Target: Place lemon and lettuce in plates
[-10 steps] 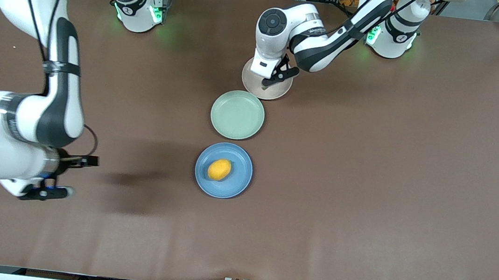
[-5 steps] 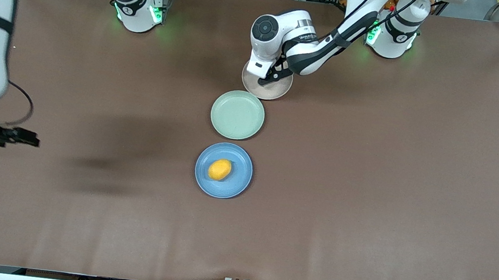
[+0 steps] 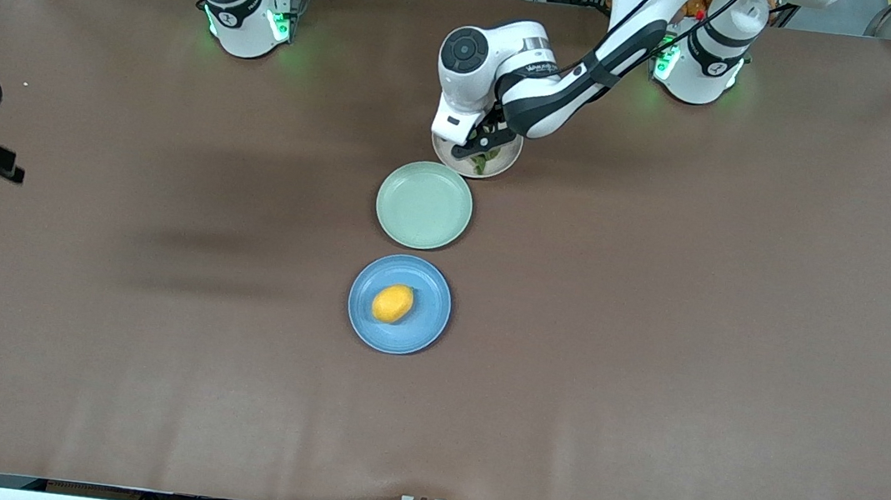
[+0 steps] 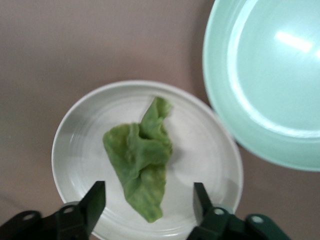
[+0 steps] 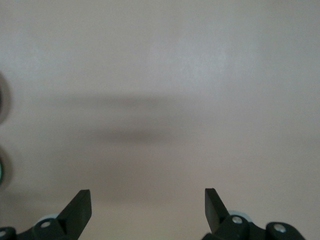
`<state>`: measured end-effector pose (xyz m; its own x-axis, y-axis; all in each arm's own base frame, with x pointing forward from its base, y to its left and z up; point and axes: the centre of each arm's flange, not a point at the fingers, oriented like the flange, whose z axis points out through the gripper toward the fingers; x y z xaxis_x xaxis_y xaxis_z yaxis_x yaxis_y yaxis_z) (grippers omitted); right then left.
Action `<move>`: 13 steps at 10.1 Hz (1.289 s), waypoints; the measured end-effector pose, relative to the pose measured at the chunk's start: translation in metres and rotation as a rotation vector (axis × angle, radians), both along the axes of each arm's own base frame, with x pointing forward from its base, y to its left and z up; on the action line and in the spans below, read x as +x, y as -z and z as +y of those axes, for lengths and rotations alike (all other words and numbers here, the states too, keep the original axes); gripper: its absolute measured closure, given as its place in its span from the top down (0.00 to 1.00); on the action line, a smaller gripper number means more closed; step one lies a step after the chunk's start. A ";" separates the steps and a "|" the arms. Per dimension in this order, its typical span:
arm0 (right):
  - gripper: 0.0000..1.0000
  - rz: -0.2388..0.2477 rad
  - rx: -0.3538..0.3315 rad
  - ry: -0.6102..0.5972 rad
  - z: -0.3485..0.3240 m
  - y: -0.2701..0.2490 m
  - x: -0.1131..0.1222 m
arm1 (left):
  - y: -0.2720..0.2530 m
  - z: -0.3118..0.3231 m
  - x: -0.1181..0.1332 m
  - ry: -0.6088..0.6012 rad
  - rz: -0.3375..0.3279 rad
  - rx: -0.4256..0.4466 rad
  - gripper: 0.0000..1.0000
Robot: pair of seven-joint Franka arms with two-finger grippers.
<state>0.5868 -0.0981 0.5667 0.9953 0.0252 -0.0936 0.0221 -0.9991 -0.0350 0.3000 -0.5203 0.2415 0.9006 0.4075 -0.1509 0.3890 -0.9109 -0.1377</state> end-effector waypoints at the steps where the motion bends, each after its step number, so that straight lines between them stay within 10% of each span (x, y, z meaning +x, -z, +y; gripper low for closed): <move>1: 1.00 0.025 -0.012 0.028 0.010 -0.013 -0.010 | -0.014 0.001 0.025 -0.021 -0.028 0.004 1.00; 5: 1.00 0.033 -0.046 0.043 0.086 -0.063 -0.026 | -0.086 0.047 0.155 -0.149 -0.120 -0.001 1.00; 13: 1.00 -0.077 -0.046 0.093 0.073 -0.073 -0.018 | -0.096 0.210 0.268 -0.101 -0.094 0.121 1.00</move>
<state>0.5689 -0.0248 0.6401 0.9974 -0.0698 -0.0160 -0.0696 -0.9975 0.0097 0.5680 -0.3101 0.3373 0.8622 0.5064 -0.0121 0.4938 -0.8456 -0.2027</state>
